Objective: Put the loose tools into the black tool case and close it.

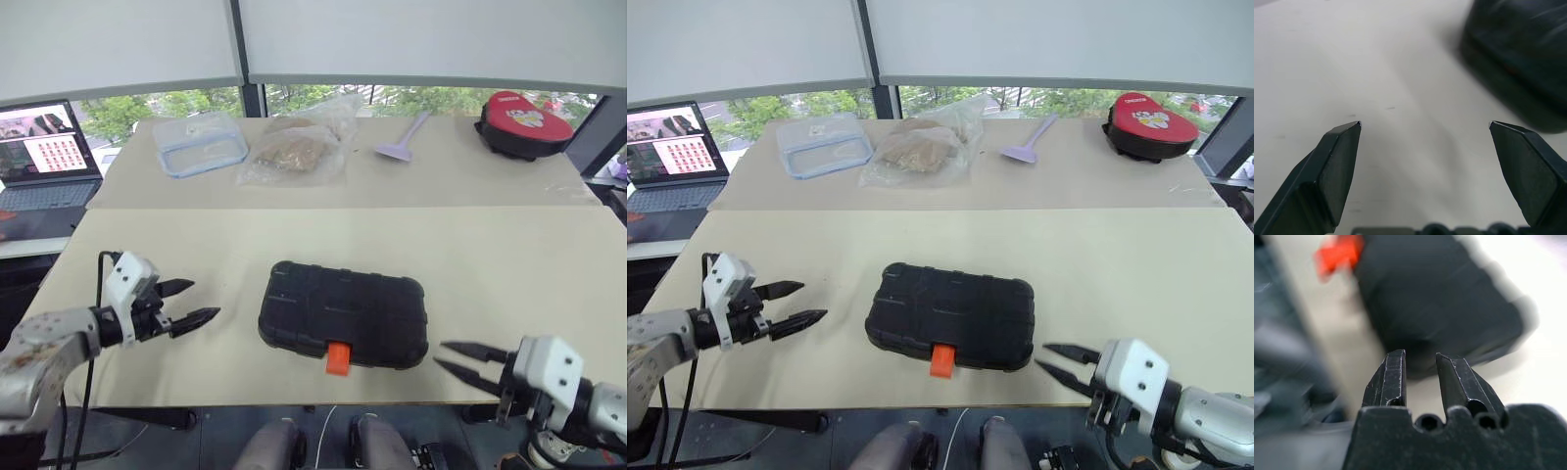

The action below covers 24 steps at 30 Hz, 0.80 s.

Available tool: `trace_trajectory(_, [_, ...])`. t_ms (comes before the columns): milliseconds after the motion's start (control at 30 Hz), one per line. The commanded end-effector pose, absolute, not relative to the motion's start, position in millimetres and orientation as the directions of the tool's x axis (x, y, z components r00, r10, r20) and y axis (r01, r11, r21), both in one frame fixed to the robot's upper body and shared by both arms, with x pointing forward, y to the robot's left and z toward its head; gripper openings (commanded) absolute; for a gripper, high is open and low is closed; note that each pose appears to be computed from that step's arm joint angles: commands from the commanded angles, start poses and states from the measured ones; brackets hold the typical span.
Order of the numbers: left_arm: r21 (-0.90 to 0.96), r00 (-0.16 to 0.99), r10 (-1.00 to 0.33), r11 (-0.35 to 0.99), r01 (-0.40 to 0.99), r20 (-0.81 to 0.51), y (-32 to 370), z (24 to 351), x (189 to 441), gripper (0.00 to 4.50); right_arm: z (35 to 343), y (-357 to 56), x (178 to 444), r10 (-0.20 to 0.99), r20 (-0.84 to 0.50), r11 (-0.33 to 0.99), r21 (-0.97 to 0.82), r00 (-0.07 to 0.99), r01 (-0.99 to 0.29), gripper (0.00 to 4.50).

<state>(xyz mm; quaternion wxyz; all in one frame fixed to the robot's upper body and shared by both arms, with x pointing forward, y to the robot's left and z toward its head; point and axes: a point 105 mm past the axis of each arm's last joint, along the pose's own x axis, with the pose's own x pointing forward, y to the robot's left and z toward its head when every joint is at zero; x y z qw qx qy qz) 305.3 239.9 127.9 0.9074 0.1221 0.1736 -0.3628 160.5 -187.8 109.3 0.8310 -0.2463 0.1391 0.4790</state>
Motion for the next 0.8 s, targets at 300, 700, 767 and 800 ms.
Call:
trace_trajectory(300, [0.276, 0.467, -0.8, 0.384, 0.881, -0.378, 154, 148, 376, 1.56, 102, -164, 164, 0.754, -0.525, 0.282, -0.284, 0.394, -0.917, 0.0])
trace_trajectory(700, [0.318, 0.163, -0.821, -0.024, 0.948, -0.547, 99, 128, 367, 0.02, 99, -167, 237, 0.662, -0.456, 0.442, -0.403, 0.595, -0.801, 0.0])
trace_trajectory(767, [0.283, 0.107, -0.819, -0.071, 0.956, -0.564, 107, 129, 357, 0.02, 107, -177, 257, 0.609, -0.407, 0.518, -0.446, 0.681, -0.73, 0.0])
trace_trajectory(800, [0.272, 0.09, -0.82, -0.082, 0.959, -0.565, 110, 130, 354, 0.02, 110, -183, 265, 0.582, -0.39, 0.551, -0.456, 0.713, -0.699, 0.0])
